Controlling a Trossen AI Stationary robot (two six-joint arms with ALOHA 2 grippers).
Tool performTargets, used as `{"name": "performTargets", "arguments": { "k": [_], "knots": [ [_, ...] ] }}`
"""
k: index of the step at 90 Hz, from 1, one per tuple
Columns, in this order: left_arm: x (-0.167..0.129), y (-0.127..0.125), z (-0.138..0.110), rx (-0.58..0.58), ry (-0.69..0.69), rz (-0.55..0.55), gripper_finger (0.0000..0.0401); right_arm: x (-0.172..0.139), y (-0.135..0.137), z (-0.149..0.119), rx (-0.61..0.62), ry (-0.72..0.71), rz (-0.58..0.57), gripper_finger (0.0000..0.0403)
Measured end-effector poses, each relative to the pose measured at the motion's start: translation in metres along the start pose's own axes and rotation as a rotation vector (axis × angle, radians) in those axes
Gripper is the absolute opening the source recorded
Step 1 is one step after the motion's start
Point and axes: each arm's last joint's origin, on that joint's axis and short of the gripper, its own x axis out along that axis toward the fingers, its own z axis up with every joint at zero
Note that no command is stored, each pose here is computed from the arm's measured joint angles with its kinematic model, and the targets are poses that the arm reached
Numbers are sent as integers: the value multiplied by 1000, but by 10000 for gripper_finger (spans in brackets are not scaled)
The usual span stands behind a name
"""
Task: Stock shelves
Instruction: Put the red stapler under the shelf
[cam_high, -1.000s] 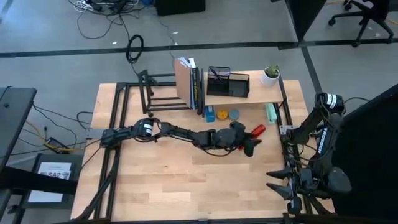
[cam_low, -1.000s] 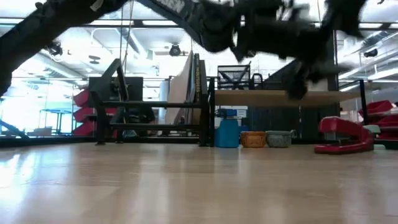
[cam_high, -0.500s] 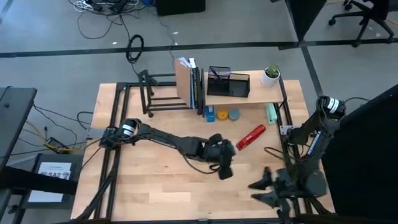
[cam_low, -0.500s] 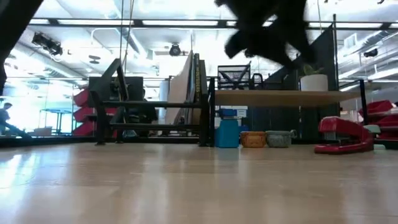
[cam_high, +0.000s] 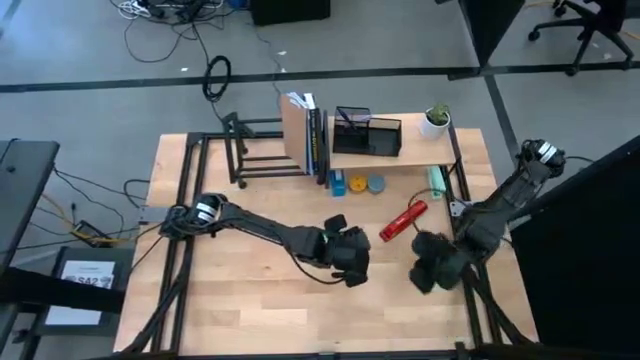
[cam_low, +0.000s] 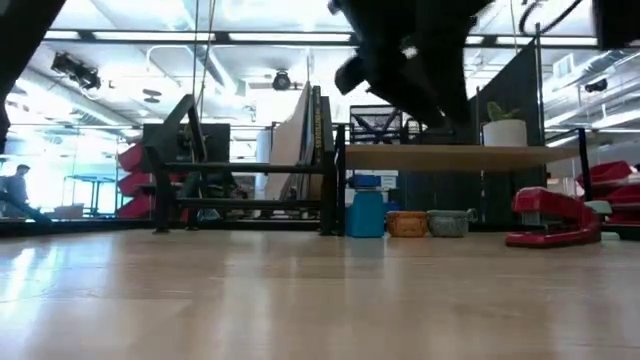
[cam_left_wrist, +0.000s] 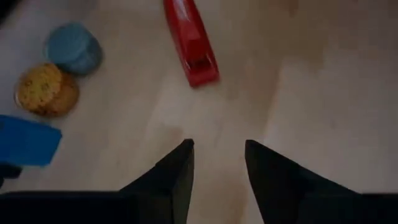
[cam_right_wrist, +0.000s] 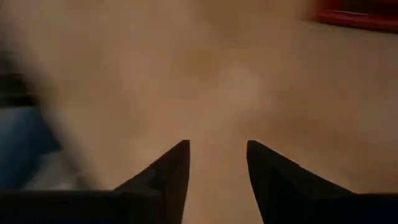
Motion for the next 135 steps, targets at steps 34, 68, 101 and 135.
{"name": "performTargets", "arguments": {
  "k": [34,68,101,135],
  "knots": [
    [84,23,-7,-121,-30,-21,71,52,-50,34,-42,154,-380,88],
    [125,26,0,-243,-187,-258,31,62,-91,71,-23,-67,-636,76],
    [105,17,12,-141,-266,-282,12,24,-81,57,32,-152,-555,75],
    [4,-24,-10,12,-42,-53,1,41,-8,-5,-29,-89,-17,43]
  ]
}}
